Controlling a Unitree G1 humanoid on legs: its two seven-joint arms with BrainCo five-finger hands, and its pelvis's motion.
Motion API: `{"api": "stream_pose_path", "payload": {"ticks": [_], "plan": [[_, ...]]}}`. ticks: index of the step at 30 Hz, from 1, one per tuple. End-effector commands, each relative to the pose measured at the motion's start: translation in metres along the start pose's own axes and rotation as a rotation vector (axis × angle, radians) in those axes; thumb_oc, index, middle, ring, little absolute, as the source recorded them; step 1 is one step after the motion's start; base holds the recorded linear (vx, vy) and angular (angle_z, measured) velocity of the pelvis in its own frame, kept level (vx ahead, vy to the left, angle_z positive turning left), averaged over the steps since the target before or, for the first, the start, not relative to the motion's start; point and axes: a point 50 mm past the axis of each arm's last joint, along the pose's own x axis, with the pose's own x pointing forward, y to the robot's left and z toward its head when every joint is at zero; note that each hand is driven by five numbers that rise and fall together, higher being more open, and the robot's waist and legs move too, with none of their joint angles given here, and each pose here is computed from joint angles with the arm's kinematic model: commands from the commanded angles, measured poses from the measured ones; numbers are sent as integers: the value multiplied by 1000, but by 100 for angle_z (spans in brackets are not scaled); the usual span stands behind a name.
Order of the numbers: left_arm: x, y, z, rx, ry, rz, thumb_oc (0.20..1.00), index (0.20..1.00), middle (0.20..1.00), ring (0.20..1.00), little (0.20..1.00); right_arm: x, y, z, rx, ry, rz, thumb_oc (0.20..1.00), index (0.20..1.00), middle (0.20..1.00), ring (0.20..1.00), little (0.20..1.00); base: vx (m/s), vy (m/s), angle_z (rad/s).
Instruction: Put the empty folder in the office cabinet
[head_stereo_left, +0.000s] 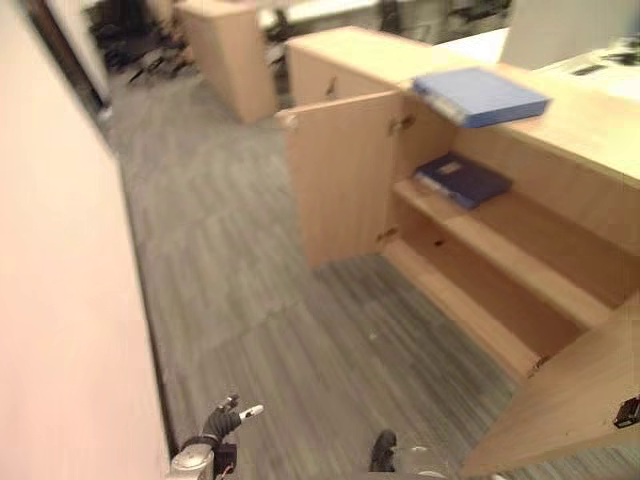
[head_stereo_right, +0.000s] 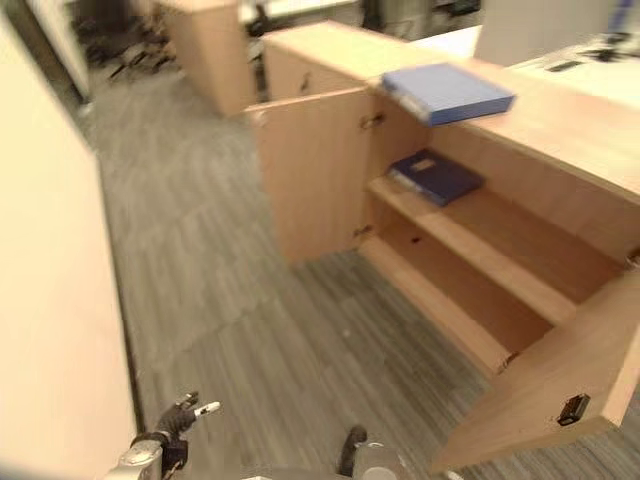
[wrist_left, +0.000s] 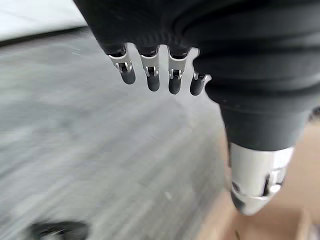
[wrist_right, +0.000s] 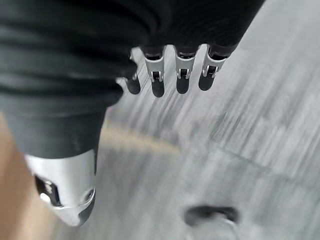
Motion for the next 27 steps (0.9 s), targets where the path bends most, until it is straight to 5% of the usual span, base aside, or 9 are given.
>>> {"api": "stream_pose_path", "payload": {"ticks": [1, 5, 16, 27], "plan": [[3, 8, 24, 19, -101, 8, 1000, 1000, 1000, 1000, 1000, 2, 11, 12, 73, -3, 8, 1000, 1000, 1000, 1000, 1000, 220, -163, -103], [7, 1, 43, 4, -163, 13, 1000, 1000, 1000, 1000, 1000, 3, 9, 33, 208, -60, -15, 1000, 1000, 1000, 1000, 1000, 235, 17, -111], [4, -9, 26, -20, -151, 14, 1000, 1000, 1000, 1000, 1000, 1, -14, 4, 125, 27, -85, 1000, 1000, 1000, 1000, 1000, 359, 449, -125], [4, 3, 44, 29, -205, 18, 1000, 1000, 1000, 1000, 1000, 1, 31, 5, 136, 26, 53, 1000, 1000, 1000, 1000, 1000, 96, 455, -57]]}}
